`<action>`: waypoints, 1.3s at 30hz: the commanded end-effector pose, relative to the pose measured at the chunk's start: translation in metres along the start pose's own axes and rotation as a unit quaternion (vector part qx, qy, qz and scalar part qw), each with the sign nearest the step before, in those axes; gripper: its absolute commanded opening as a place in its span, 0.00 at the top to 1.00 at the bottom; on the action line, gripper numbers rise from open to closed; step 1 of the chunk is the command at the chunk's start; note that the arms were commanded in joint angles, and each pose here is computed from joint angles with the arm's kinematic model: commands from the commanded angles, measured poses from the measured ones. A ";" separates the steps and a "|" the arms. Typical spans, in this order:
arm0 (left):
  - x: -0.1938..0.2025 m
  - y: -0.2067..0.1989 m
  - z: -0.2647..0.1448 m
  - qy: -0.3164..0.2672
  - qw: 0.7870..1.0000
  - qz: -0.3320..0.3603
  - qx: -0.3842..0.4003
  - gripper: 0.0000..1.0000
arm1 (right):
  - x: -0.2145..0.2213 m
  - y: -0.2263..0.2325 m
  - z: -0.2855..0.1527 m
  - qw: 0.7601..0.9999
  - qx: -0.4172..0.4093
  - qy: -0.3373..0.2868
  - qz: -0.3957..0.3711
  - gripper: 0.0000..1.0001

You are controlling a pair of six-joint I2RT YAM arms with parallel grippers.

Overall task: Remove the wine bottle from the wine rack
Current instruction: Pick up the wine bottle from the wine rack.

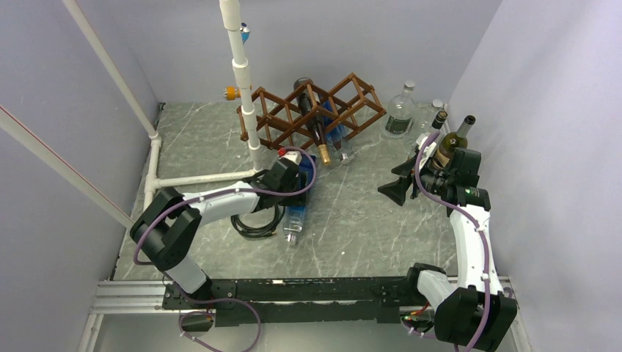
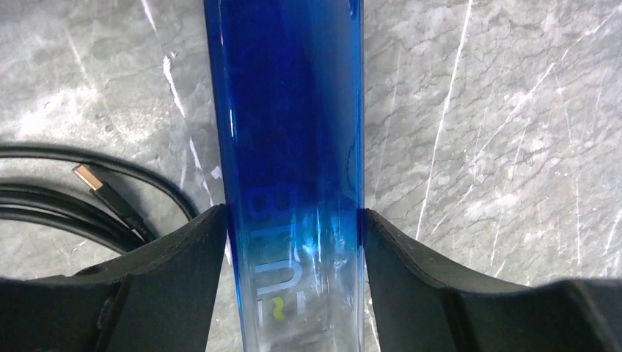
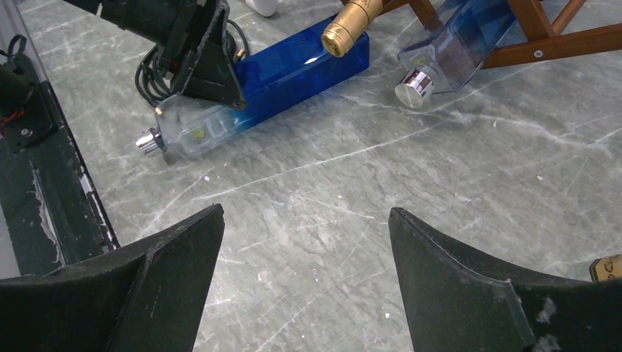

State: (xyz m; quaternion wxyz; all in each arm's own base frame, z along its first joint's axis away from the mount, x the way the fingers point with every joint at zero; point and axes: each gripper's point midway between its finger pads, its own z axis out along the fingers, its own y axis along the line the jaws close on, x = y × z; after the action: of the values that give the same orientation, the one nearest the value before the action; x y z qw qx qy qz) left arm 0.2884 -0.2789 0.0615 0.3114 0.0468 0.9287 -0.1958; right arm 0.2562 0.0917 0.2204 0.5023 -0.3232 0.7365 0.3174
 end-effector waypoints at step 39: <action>0.008 -0.012 0.025 0.036 0.989 0.125 -0.065 0.22 | -0.002 -0.002 0.002 1.000 -0.003 -0.003 -0.016 0.14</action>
State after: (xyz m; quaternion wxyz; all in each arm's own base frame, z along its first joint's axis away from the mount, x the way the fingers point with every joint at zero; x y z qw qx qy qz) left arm 0.2860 -0.2955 0.0312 0.2823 0.1319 0.9439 -0.1097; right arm 0.2570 0.0914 0.2190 0.5006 -0.3224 0.7380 0.3175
